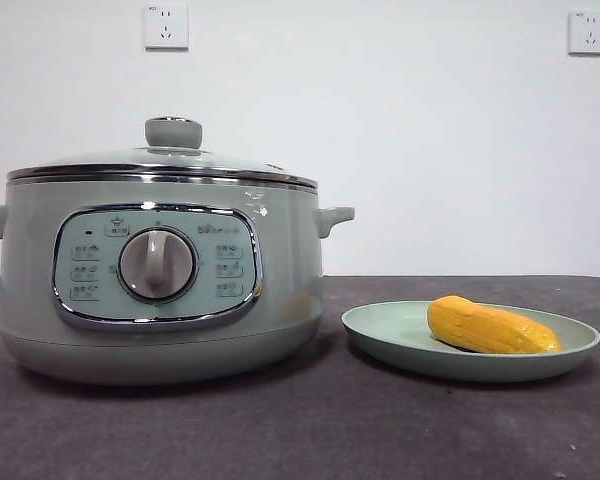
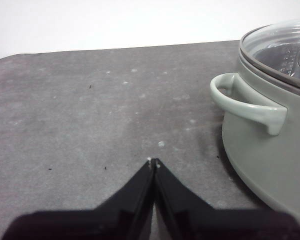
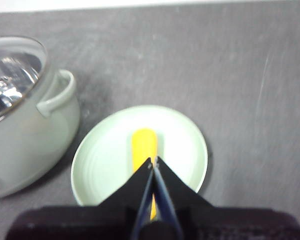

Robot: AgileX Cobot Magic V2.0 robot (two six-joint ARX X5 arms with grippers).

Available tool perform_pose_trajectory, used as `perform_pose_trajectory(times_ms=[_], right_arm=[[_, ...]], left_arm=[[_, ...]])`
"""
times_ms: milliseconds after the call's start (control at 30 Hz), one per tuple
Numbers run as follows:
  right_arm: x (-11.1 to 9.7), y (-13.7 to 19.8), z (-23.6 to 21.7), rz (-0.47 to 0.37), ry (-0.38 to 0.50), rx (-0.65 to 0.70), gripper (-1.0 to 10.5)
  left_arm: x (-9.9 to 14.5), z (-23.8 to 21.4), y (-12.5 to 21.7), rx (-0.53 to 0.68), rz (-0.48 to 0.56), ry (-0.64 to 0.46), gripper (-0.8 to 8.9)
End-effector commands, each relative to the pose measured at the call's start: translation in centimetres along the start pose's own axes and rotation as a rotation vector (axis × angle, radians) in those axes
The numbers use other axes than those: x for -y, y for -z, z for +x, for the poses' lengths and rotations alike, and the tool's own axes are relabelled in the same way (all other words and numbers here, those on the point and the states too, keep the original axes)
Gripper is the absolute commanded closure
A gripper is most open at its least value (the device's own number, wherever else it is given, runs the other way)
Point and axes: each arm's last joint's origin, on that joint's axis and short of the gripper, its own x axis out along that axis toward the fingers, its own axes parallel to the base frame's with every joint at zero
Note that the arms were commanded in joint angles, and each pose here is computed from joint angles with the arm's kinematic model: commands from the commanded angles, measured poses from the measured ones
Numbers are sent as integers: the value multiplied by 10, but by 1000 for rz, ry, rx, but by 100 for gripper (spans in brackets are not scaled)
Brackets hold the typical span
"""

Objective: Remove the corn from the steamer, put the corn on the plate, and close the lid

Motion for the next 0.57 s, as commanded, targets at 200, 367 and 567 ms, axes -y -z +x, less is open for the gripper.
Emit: perform_pose_trajectory(times_ms=[200,367,567], right_arm=[[17,23,-5,-59,63,255,946],[28,55,3,-49,107,351,946],[35,85,12,-34,153,341,946]], left_arm=[[0,1,4,-12,-2,-5,817],[0,1,4,-12,-2,-6,817],[0,1,4,-12,-2,-6,817]])
